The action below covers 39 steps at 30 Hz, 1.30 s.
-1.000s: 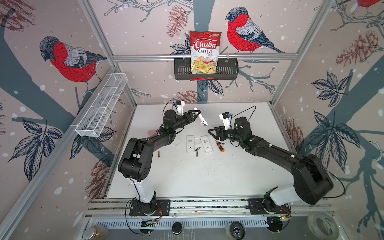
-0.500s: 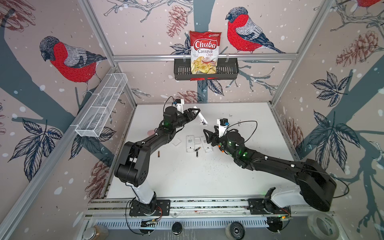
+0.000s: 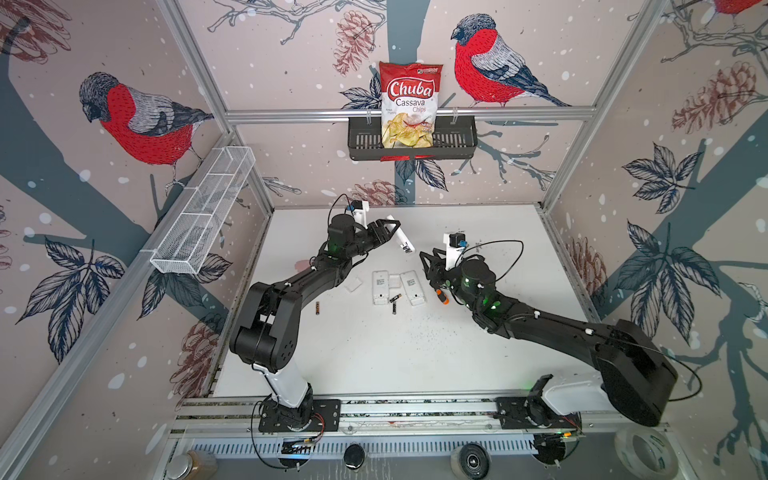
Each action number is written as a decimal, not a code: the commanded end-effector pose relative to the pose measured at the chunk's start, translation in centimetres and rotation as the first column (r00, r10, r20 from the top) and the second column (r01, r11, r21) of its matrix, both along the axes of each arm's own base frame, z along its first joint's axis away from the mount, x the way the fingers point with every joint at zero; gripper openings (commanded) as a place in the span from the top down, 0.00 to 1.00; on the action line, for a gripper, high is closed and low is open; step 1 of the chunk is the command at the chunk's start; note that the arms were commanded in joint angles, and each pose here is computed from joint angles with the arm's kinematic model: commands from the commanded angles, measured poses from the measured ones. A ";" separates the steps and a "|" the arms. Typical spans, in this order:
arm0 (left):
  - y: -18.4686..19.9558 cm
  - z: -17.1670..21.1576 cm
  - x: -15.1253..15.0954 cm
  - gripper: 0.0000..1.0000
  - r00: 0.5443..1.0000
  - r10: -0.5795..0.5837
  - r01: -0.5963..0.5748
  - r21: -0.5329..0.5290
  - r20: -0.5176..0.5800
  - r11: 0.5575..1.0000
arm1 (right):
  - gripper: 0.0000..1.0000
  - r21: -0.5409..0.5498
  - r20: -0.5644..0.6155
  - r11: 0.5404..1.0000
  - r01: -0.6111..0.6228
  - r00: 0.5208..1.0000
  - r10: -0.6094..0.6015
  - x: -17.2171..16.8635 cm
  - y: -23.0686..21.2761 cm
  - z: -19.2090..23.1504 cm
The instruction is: Unload the batteries from the remote control
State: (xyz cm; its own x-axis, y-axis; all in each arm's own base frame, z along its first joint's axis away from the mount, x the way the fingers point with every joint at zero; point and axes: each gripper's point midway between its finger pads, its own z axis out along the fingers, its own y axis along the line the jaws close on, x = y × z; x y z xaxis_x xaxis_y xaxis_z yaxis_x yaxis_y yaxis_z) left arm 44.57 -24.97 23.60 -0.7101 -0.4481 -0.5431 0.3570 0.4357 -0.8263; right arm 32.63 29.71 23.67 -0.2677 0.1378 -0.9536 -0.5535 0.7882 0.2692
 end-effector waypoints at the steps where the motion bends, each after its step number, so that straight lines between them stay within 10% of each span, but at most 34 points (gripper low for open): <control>1: -0.5 1.4 -0.2 0.47 0.998 -0.036 0.038 -0.032 0.060 0.999 | 0.23 0.060 -0.021 0.990 -0.125 0.992 0.126 -0.3 1.2 1.0; 18: -4.4 3.7 -4.8 0.44 0.919 -0.331 0.363 -0.130 0.213 0.923 | 0.01 0.252 -0.182 0.830 -0.497 0.818 0.545 1.1 -1.3 2.2; 28: -3.1 -1.0 -1.3 0.46 0.989 -0.148 0.147 0.046 0.014 0.988 | 0.10 0.056 -0.174 0.965 -0.255 0.950 0.261 2.5 -3.1 1.0; 39: -2.8 -4.6 -0.3 0.45 0.987 -0.111 0.148 0.382 -0.117 0.912 | 0.10 -0.003 -0.278 1.000 0.021 0.960 -0.021 5.1 -8.6 -1.0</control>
